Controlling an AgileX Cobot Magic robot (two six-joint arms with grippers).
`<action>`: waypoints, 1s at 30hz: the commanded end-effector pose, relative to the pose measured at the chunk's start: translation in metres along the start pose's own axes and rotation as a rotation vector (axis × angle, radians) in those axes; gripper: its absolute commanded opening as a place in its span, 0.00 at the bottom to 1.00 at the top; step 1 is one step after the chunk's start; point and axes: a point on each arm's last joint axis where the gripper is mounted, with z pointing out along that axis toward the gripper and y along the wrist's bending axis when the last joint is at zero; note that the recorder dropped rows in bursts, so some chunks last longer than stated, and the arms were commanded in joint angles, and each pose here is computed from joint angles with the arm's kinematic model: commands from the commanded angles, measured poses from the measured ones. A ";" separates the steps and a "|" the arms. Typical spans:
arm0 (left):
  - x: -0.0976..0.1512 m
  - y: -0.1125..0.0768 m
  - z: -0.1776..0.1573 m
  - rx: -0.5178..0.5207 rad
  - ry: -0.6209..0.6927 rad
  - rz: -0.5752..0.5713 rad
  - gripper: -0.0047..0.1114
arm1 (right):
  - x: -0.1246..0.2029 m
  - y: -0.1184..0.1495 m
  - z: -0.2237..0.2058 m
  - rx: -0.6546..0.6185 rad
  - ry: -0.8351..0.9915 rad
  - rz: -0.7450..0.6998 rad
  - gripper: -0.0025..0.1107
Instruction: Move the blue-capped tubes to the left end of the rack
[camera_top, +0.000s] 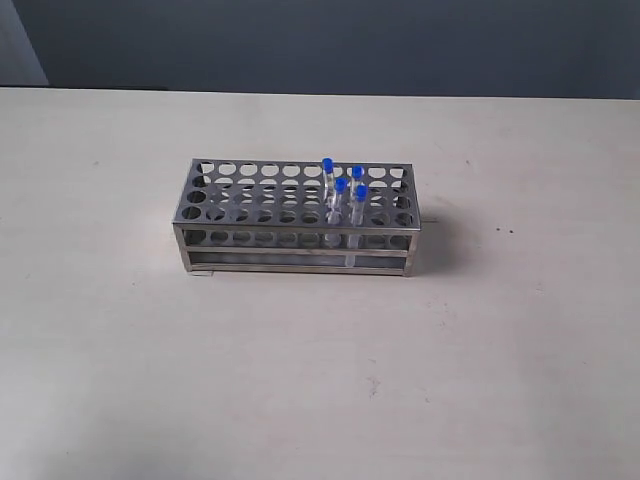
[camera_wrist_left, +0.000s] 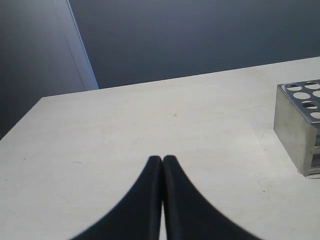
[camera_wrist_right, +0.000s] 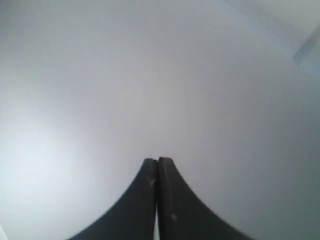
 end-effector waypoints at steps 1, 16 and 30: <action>-0.002 0.000 0.000 0.008 -0.012 -0.005 0.04 | -0.046 0.079 0.072 -0.214 -0.020 -0.570 0.02; -0.002 0.000 0.000 0.008 -0.012 -0.005 0.04 | 0.152 -0.022 0.181 -0.410 0.779 -0.622 0.02; -0.002 0.000 0.000 0.008 -0.012 -0.005 0.04 | 0.253 -0.063 0.080 -0.617 1.056 -0.393 0.17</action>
